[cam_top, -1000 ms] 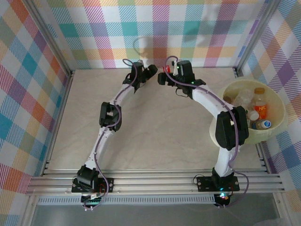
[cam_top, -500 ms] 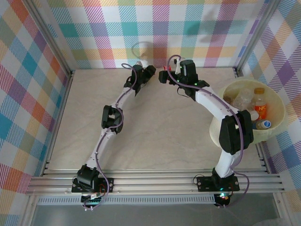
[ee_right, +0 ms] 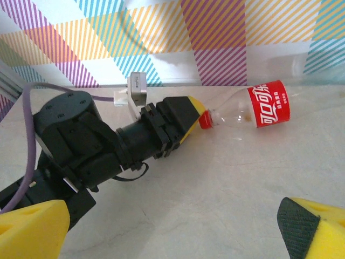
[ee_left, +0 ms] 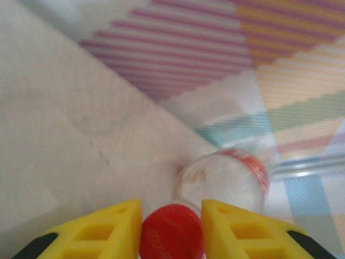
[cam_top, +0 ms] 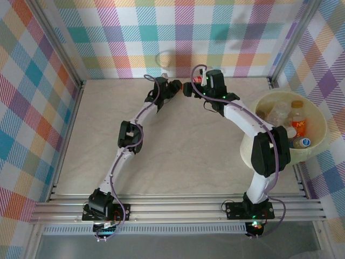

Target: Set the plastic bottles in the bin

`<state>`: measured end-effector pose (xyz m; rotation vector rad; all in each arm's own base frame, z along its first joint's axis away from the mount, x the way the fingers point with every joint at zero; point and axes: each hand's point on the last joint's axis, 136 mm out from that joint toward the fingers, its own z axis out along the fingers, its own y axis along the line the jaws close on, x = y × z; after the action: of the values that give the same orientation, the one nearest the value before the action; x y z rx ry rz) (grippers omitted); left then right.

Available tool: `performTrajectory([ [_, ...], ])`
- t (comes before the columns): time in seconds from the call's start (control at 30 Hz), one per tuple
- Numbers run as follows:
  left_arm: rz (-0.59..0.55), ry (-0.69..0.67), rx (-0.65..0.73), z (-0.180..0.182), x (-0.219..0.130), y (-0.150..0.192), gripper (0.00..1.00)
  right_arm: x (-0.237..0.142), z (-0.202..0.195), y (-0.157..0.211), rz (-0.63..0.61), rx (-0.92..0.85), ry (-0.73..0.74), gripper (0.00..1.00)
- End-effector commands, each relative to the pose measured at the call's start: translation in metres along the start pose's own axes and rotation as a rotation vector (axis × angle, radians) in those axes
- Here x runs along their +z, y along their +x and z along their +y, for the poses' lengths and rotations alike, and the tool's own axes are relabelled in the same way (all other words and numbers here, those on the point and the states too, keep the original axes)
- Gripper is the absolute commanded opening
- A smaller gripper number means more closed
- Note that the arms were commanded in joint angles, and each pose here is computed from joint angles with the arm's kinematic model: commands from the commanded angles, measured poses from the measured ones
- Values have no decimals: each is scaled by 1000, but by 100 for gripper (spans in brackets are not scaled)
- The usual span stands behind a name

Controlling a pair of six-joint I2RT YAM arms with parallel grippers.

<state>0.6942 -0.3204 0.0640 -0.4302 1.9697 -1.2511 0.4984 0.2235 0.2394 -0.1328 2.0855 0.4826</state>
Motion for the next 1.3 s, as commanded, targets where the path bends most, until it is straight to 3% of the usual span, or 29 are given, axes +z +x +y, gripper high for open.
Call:
performTrajectory([
  [0.0, 113, 18, 33, -18, -7, 30, 34, 1, -19, -7, -33, 79, 47, 100],
  [0.13, 160, 3, 68, -28, -20, 46, 35, 23, -55, 5, 16, 275, 135, 100],
  [0.37, 277, 2, 112, -42, -28, 89, 35, 59, -109, 21, 59, 468, 348, 100],
  [0.53, 236, 30, 147, -65, -51, 87, 38, 82, -151, 25, 20, 639, 457, 100],
  [0.77, 200, 33, 208, -86, -99, 87, 44, 111, -184, 47, 65, 702, 574, 100],
  [1.07, 197, -76, 259, -70, -134, 90, 72, 165, -190, 76, 272, 614, 503, 96],
  [1.17, 185, -96, 263, -67, -142, 88, 82, 164, -186, 92, 341, 606, 500, 91],
  [1.23, 172, -103, 274, -69, -148, 86, 97, 158, -184, 100, 370, 590, 506, 87],
  [1.27, 163, -110, 280, -69, -153, 84, 100, 154, -183, 103, 377, 576, 502, 83],
])
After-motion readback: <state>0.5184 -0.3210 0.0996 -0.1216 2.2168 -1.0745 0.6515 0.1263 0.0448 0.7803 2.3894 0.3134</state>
